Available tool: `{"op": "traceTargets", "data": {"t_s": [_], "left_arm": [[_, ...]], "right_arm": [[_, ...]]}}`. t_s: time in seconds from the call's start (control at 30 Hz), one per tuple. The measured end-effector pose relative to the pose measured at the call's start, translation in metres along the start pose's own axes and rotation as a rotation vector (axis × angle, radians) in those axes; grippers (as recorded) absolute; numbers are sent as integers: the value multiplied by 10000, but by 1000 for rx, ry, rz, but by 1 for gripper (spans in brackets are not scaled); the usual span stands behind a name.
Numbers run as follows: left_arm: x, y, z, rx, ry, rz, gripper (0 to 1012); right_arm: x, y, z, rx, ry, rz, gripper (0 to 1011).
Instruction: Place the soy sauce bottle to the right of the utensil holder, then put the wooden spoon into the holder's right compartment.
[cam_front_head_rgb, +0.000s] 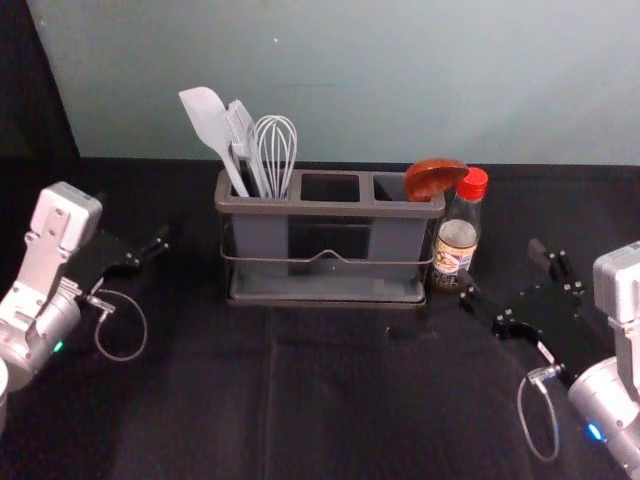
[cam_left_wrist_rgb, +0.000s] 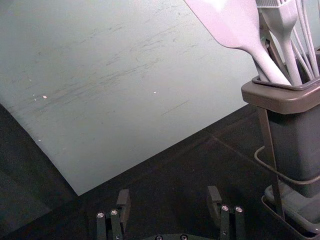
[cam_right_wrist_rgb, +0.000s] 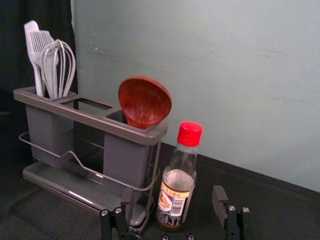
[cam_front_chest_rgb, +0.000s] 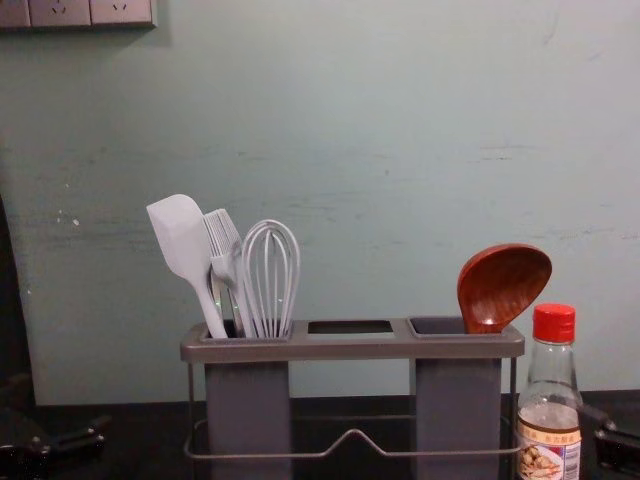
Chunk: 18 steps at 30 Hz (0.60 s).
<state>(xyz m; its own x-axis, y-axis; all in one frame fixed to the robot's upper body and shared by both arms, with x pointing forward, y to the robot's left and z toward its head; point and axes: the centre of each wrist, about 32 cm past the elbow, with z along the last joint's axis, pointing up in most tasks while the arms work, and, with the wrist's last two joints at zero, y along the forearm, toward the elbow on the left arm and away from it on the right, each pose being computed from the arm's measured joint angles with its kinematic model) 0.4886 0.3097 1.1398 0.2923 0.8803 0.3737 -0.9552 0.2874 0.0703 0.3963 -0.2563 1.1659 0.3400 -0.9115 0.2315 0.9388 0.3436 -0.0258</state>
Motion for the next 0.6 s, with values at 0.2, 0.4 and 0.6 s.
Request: {"op": "traceTargets", "data": {"t_s": [0.2,0.4,0.6], "left_arm": [[0,0,0,0,0,0,1005],[0,0,0,0,0,0,1005],[0,0,0,0,0,0,1005]], "right_arm": [[1,-11,-20,-10,2,-3,1004],[1,-13,-16,-12,0,-3,1004],[-1,-12,-14,-12,0,-3,1004]]}}
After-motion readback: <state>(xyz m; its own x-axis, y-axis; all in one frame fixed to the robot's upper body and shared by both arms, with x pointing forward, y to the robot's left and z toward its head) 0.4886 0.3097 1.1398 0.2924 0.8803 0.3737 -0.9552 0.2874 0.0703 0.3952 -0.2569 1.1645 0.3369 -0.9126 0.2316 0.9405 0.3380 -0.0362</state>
